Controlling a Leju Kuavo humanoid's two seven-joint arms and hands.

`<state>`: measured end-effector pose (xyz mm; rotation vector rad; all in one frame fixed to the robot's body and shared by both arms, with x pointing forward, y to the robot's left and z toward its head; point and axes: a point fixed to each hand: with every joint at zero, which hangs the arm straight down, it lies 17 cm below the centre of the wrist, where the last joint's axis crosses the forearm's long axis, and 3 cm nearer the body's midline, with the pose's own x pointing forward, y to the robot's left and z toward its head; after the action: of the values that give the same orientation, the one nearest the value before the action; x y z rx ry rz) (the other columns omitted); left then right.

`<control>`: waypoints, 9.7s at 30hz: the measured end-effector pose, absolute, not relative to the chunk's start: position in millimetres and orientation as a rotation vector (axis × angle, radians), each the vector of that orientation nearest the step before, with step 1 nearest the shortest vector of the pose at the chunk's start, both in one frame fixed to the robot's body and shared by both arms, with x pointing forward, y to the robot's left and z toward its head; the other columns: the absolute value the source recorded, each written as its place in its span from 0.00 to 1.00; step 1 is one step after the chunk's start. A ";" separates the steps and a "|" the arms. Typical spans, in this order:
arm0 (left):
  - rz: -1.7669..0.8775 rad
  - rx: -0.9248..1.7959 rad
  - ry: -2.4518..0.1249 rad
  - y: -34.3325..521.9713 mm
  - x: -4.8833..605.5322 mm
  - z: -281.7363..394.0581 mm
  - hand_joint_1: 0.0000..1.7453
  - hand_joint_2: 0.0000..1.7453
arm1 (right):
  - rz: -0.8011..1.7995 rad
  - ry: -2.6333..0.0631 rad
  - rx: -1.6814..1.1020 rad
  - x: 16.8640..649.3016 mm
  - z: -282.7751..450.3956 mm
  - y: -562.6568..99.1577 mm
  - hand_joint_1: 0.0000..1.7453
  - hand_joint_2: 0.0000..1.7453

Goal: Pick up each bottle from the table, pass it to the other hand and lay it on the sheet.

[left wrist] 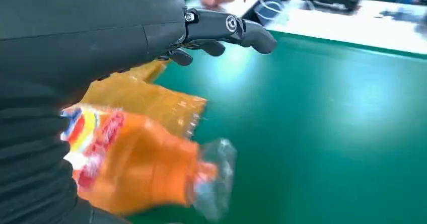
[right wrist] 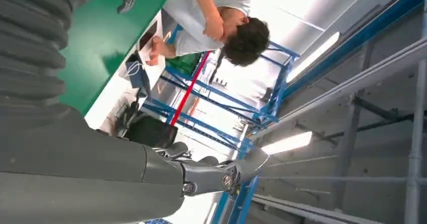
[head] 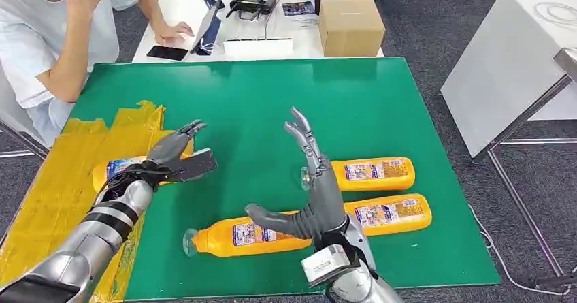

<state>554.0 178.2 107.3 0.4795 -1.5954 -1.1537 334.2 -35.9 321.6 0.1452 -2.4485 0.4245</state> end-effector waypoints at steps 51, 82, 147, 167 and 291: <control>-0.259 -0.117 -2.049 166.3 412.9 210.9 0.00 1.00 | 1.457 -1.833 -0.393 321.1 90.7 -59.7 0.00 1.00; -0.189 -0.174 -2.106 160.3 397.8 227.2 0.00 1.00 | 1.548 -1.642 -0.544 358.6 45.7 -39.3 0.00 1.00; -0.154 -0.258 -2.128 148.5 390.5 235.4 0.00 1.00 | 1.731 -1.329 -0.484 402.9 -16.4 -59.1 1.00 1.00; -0.111 -0.239 -2.159 156.2 373.6 247.1 0.00 1.00 | 1.100 -1.672 -0.376 382.6 65.5 -41.3 1.00 1.00; -0.014 -0.691 -1.849 113.8 407.3 227.5 0.00 1.00 | 0.849 -1.827 0.009 376.2 102.7 27.0 1.00 1.00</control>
<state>407.3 113.8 227.5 -0.6910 -1.8485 -0.0141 376.2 27.0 102.7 0.0091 -1.8272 0.8489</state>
